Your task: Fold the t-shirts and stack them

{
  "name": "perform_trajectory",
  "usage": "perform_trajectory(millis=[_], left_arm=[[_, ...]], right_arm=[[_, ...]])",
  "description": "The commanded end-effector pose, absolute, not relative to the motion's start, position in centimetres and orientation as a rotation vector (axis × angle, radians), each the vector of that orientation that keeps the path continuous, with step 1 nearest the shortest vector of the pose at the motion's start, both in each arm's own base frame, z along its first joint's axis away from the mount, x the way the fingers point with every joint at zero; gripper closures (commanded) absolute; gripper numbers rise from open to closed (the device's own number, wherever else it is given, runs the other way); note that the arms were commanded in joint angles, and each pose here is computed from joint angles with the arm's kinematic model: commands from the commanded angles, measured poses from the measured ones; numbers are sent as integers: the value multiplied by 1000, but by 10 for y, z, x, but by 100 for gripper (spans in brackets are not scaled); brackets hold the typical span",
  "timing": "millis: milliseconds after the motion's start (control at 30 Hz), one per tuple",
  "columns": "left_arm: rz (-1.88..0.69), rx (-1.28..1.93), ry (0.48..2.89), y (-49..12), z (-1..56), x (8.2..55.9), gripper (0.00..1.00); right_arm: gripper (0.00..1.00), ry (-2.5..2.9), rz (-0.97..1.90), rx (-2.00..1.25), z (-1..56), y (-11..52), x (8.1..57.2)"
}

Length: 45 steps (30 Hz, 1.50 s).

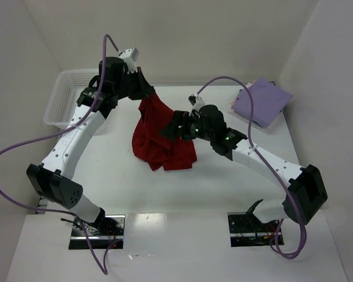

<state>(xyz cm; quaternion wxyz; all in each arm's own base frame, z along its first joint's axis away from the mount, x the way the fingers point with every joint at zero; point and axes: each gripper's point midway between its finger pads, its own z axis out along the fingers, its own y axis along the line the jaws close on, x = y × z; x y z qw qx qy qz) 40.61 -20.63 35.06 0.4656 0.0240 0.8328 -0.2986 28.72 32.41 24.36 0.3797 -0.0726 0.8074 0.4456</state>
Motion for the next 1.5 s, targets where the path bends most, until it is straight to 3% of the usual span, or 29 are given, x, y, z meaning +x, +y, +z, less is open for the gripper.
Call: perform_trajectory(millis=[0, 367, 633, 933, 1000, 1033, 1133, 1167, 1200, 1367, 1467], left_arm=[[-756, -9, 1948, -212, 375, 411, 100], [-489, -328, 1908, -162, 360, 420, 100], [-615, -390, 1832, -168, 378, 412, 100], [-657, -362, 1826, -174, 384, 408, 100], [-657, -362, 1826, -174, 384, 408, 100], [-657, -362, 1826, -174, 384, 408, 100], [-656, -363, 1827, -173, 383, 406, 100], [-656, -363, 1827, -173, 383, 406, 100], [-662, -371, 1827, -173, 384, 406, 100], [-640, -366, 1827, -169, 384, 403, 100], [-581, -355, 1814, -151, 387, 399, 92]], right_arm=[[0, 1854, 1096, -187, 308, 345, 319], [0, 1850, 962, -90, 316, 381, 363], [1, 1950, 925, -119, 275, 419, 368], [14, 1923, 878, -49, 273, 420, 386], [24, 1902, 882, -39, 280, 420, 388], [42, 1893, 887, -38, 280, 421, 389], [72, 1882, 885, -29, 282, 420, 390], [90, 1879, 875, -20, 282, 419, 392], [100, 1877, 867, -13, 282, 417, 393], [100, 1886, 783, 24, 285, 400, 395], [100, 1818, 726, 50, 321, 372, 388]])
